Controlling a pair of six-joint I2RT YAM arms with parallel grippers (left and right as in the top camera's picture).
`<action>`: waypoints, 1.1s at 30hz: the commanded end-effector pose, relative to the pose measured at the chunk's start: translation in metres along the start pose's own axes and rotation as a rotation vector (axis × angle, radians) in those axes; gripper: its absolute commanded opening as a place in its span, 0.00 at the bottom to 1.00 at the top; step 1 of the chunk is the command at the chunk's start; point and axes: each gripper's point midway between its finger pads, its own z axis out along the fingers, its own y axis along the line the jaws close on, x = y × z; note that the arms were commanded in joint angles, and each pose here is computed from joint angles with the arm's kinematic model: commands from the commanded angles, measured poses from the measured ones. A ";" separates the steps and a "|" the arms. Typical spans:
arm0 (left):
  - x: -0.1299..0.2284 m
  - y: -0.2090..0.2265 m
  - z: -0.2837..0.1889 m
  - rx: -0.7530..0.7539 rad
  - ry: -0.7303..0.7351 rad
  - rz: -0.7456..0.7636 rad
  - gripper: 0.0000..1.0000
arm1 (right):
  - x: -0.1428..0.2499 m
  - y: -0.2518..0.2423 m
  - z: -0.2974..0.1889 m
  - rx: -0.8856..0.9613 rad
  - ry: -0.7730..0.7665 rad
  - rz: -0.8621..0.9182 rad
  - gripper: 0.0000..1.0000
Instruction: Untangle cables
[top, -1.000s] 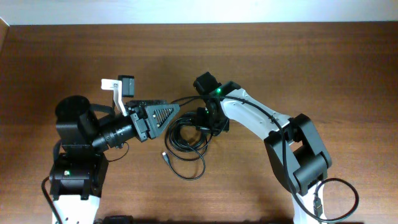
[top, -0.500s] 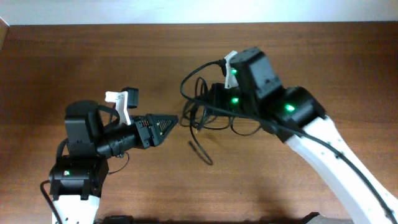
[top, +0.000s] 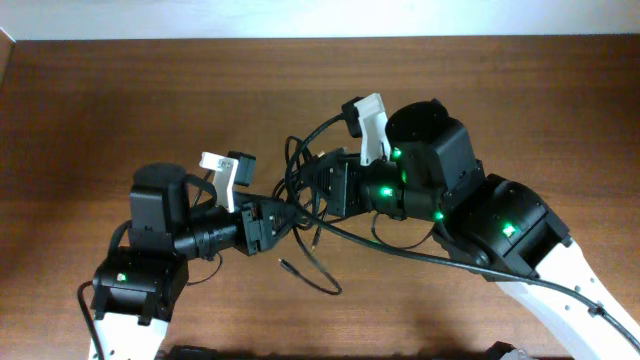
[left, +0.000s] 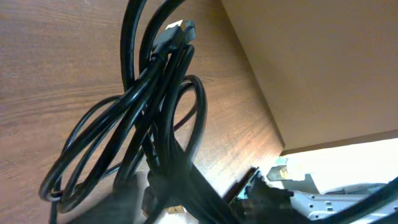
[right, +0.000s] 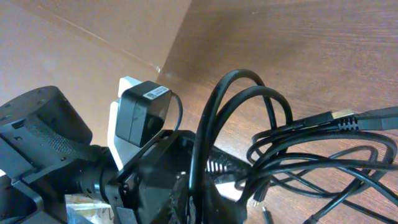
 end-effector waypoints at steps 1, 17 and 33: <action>0.000 0.000 0.000 -0.008 -0.003 0.009 0.05 | -0.006 0.011 -0.006 -0.025 -0.031 -0.027 0.04; 0.012 0.027 0.019 -0.041 0.101 -0.079 0.58 | -0.035 0.040 -0.011 -0.139 -0.148 -0.031 0.05; 0.019 0.005 0.020 0.127 0.142 0.077 0.62 | -0.062 -0.041 -0.025 0.178 -0.278 0.089 0.04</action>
